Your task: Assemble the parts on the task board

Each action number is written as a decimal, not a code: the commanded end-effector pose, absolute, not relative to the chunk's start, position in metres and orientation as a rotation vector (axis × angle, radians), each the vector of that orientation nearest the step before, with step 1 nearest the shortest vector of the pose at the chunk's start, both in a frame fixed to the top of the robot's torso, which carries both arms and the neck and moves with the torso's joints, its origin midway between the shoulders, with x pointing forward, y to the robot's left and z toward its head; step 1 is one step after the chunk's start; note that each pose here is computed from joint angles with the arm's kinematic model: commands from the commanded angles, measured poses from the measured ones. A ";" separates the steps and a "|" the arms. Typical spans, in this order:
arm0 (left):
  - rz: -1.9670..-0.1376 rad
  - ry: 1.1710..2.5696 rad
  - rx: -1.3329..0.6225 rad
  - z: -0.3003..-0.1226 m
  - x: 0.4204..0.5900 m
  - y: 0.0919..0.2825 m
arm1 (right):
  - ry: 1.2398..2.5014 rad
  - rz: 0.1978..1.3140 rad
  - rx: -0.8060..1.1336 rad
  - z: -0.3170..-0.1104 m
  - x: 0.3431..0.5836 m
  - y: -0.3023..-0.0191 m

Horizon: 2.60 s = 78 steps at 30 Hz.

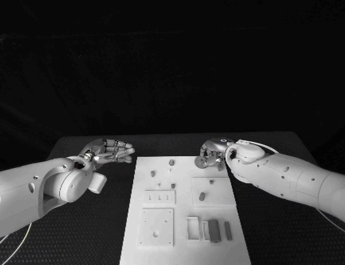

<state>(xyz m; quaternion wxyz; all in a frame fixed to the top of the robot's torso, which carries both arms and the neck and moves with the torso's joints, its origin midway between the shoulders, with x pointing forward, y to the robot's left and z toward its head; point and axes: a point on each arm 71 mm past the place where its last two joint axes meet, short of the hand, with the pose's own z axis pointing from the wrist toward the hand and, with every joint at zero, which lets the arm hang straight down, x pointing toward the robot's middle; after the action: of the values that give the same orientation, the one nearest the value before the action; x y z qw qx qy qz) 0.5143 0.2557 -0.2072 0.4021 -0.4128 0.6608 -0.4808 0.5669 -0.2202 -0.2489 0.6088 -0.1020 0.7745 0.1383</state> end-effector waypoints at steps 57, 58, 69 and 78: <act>-1.234 1.667 -1.038 -0.206 0.514 0.255 | 1.607 0.291 -0.351 -0.244 0.550 -0.201; -1.233 1.666 -1.038 -0.206 0.514 0.255 | 1.582 0.295 -0.356 -0.239 0.549 -0.199; -1.230 1.662 -1.038 -0.206 0.514 0.256 | 1.476 0.350 -0.411 -0.216 0.535 -0.168; -1.233 1.663 -1.037 -0.206 0.514 0.255 | 1.454 0.418 -0.474 -0.215 0.524 -0.128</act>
<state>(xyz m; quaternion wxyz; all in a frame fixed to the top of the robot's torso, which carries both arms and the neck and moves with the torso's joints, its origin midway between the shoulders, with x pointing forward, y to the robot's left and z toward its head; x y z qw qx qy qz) 0.5142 0.2576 -0.2071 0.4028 -0.4134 0.6605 -0.4803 0.5253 -0.1318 -0.2150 0.6948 -0.1983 0.6630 0.1957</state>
